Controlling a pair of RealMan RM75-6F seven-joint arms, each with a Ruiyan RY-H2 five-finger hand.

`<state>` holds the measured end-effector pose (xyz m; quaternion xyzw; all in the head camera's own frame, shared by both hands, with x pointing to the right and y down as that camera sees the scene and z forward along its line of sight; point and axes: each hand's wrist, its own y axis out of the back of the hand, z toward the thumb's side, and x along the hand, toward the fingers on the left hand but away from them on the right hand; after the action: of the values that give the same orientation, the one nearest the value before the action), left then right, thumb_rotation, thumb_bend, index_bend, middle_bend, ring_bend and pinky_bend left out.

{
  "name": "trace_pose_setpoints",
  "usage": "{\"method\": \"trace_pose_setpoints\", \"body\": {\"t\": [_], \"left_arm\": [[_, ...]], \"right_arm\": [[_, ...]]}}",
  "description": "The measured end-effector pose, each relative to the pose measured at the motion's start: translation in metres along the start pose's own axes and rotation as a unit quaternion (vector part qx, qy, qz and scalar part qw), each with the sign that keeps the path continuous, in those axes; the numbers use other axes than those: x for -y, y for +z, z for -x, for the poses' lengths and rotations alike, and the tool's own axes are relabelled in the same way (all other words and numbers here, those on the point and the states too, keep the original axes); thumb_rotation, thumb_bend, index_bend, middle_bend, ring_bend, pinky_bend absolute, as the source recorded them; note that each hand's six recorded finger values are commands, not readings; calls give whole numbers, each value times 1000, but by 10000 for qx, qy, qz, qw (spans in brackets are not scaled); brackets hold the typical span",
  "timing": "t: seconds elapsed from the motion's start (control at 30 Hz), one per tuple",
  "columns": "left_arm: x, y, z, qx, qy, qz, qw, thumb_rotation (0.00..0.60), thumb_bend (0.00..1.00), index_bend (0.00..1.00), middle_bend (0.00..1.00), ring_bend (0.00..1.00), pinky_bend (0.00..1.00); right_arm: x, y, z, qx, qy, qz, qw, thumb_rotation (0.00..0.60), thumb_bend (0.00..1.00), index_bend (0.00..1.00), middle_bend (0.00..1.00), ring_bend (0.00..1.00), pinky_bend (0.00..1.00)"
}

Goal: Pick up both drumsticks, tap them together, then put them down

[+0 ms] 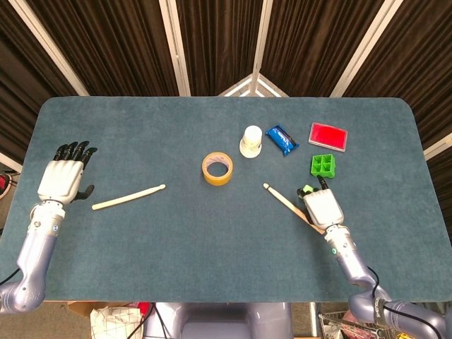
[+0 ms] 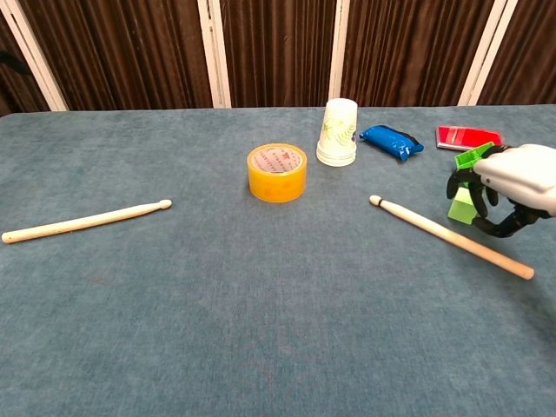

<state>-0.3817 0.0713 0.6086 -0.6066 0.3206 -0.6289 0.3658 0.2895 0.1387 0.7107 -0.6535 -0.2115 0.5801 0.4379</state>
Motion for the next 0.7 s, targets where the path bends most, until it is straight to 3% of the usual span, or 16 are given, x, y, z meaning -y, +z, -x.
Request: {"method": "trace_pose_setpoints", "body": {"t": [0.17, 0.37, 0.53, 0.7], "left_arm": [[-2, -3, 2, -19, 7, 97, 10000, 600, 421, 136, 18, 0, 16], [2, -8, 25, 34, -125, 51, 9999, 600, 301, 117, 3, 0, 0], [20, -15, 63, 104, -301, -107, 9994, 600, 294, 111, 0, 0, 0], [33, -25, 94, 91, -165, 11, 9998, 600, 294, 111, 0, 0, 0]], "right_arm": [[-9, 0, -5, 12, 18, 97, 10000, 600, 349, 227, 426, 395, 79], [-35, -4, -18, 199, -329, 542, 9978, 600, 224, 82, 225, 259, 57], [-49, -14, -42, 569, -617, 1576, 9839, 600, 221, 11, 140, 202, 18], [-46, -30, -77, 864, -921, 2358, 9636, 600, 221, 0, 120, 185, 17]]}}
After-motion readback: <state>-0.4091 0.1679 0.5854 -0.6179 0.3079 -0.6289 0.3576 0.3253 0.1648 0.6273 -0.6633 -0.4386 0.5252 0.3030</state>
